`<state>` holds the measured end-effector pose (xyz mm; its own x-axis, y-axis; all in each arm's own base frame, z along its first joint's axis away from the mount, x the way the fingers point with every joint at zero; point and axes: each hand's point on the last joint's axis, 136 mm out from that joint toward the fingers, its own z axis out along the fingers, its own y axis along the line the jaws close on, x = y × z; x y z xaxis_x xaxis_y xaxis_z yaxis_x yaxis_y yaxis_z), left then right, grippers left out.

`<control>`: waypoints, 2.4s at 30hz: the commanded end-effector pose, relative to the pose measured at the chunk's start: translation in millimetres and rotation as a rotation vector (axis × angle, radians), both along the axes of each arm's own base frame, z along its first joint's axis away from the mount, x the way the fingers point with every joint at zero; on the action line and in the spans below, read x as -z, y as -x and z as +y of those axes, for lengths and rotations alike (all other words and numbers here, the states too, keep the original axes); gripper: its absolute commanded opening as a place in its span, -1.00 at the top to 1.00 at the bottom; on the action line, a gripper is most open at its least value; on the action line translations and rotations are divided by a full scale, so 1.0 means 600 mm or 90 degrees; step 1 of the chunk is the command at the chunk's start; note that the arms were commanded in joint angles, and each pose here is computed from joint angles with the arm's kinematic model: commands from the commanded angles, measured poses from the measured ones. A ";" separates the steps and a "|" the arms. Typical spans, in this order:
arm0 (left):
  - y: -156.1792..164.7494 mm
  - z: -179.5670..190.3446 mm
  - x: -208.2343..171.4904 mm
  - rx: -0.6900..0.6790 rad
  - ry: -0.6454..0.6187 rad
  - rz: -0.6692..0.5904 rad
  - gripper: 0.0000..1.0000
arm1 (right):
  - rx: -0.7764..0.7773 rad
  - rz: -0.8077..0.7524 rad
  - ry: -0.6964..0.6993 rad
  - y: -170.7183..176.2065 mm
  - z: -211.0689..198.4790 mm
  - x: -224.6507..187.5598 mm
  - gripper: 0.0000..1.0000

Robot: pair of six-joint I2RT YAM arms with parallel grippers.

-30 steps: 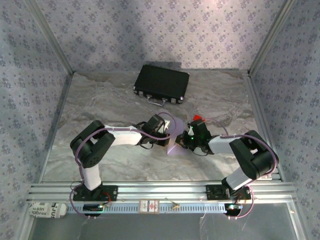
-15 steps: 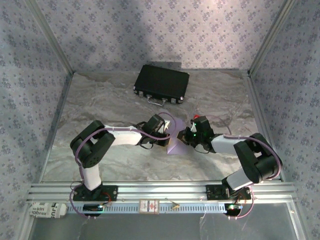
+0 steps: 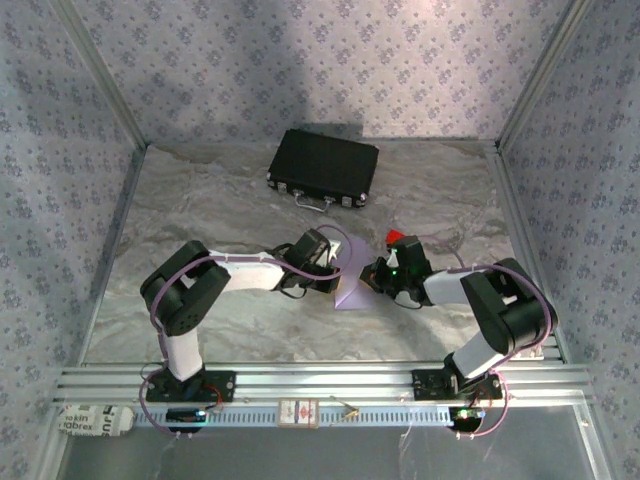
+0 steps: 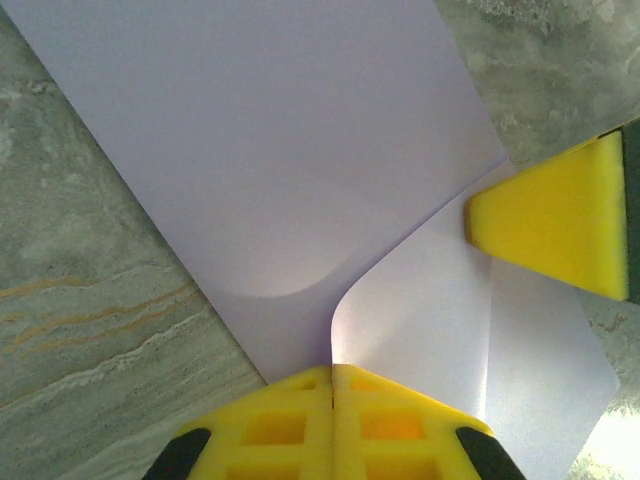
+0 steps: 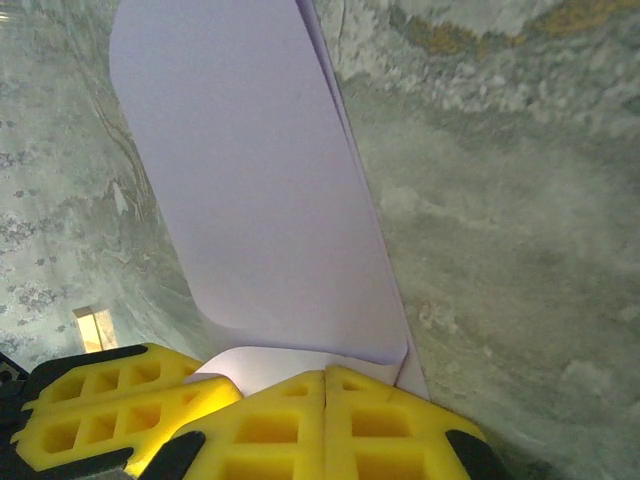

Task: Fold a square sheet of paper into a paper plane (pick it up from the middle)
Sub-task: Fold the triangle a second time at the center of the table.

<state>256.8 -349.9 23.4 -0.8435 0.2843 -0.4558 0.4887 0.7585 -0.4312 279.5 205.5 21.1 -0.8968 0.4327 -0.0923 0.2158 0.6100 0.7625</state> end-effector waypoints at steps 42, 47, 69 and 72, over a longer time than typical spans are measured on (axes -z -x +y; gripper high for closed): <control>0.020 0.021 0.036 0.006 -0.047 0.045 0.96 | -0.018 0.008 0.001 0.020 0.026 0.002 1.00; 0.020 0.021 0.035 0.007 -0.047 0.044 0.96 | -0.008 0.043 0.015 0.044 0.011 0.031 1.00; 0.021 0.020 0.036 0.012 -0.049 0.048 0.96 | 0.013 0.046 0.020 0.018 0.000 0.031 1.00; 0.022 0.019 0.036 0.011 -0.047 0.051 0.96 | 0.008 0.039 0.010 0.019 0.002 0.026 1.00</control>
<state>255.2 -351.7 23.1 -0.8461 0.2905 -0.4469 0.4905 0.7526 -0.4393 277.2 215.5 20.2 -0.8998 0.4296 -0.0762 0.2215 0.6003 0.7685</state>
